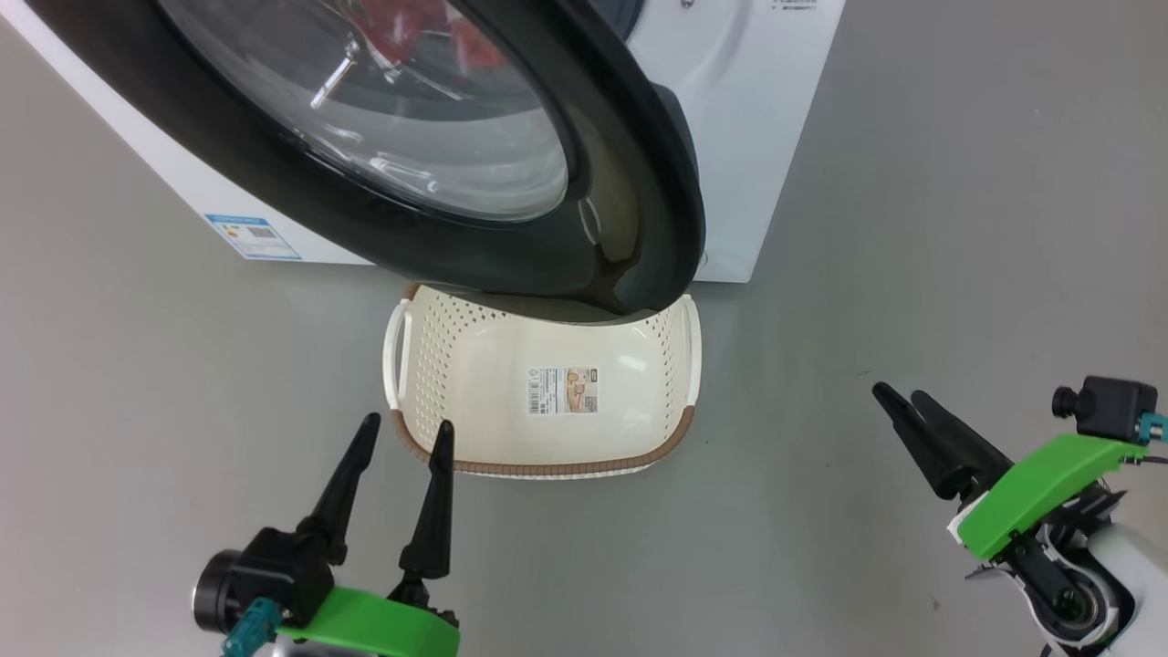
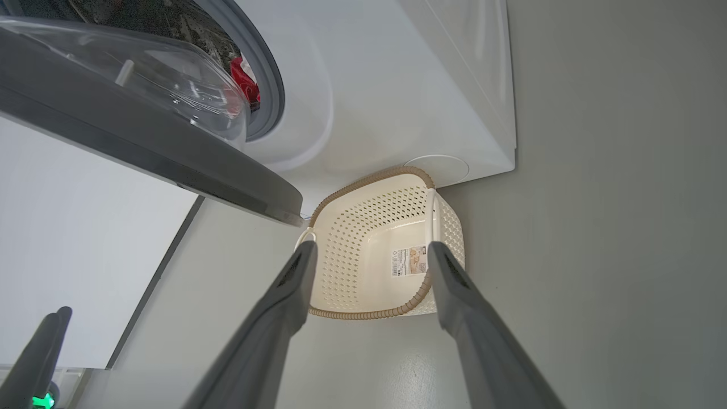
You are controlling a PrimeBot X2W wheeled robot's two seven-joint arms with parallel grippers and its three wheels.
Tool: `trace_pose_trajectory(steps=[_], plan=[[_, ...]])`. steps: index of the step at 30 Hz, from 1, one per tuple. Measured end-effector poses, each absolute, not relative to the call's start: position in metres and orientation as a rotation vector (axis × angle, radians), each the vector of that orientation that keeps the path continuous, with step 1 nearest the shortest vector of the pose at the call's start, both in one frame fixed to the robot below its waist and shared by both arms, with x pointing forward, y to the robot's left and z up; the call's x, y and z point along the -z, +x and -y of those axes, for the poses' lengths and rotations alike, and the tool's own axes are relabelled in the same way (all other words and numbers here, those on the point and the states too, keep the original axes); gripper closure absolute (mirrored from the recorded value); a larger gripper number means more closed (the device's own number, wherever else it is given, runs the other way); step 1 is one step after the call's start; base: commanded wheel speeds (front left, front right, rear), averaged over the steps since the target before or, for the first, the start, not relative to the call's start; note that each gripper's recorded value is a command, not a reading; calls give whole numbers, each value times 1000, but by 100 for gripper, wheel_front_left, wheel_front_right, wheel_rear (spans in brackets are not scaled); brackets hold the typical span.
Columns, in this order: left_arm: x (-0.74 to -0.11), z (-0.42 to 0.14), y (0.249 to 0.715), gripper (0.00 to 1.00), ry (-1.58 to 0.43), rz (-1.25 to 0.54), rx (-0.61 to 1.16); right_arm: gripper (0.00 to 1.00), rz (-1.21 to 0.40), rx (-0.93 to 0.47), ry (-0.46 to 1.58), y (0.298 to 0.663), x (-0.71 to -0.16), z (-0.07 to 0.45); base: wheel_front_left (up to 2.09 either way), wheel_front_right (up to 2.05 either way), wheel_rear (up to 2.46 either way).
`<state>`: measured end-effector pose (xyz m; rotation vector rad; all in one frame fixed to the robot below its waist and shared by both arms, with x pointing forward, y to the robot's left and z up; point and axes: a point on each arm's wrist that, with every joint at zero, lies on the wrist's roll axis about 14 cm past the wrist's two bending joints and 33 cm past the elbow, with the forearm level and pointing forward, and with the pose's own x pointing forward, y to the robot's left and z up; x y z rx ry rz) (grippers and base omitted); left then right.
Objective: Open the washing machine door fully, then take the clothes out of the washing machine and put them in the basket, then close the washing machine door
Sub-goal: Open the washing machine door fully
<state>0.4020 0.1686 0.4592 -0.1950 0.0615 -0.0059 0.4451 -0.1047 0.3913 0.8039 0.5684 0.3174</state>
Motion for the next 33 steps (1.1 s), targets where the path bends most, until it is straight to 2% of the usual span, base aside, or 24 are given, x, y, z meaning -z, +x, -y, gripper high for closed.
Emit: trace_pose_trajectory(steps=[6,16,22,33], plan=[[-458,-169,399,0,-199,-65,4,0,-516,-268,723,434,-381,120,0,0,0],[-459,-168,401,0,-202,-60,10,0,-495,-268,600,421,-373,131,0,0,0],[-458,-168,400,0,-203,-63,10,0,-384,-248,493,430,-388,147,0,0,0],[-456,-168,399,0,-203,-71,8,0,-271,-173,364,415,-397,157,0,0,0]])
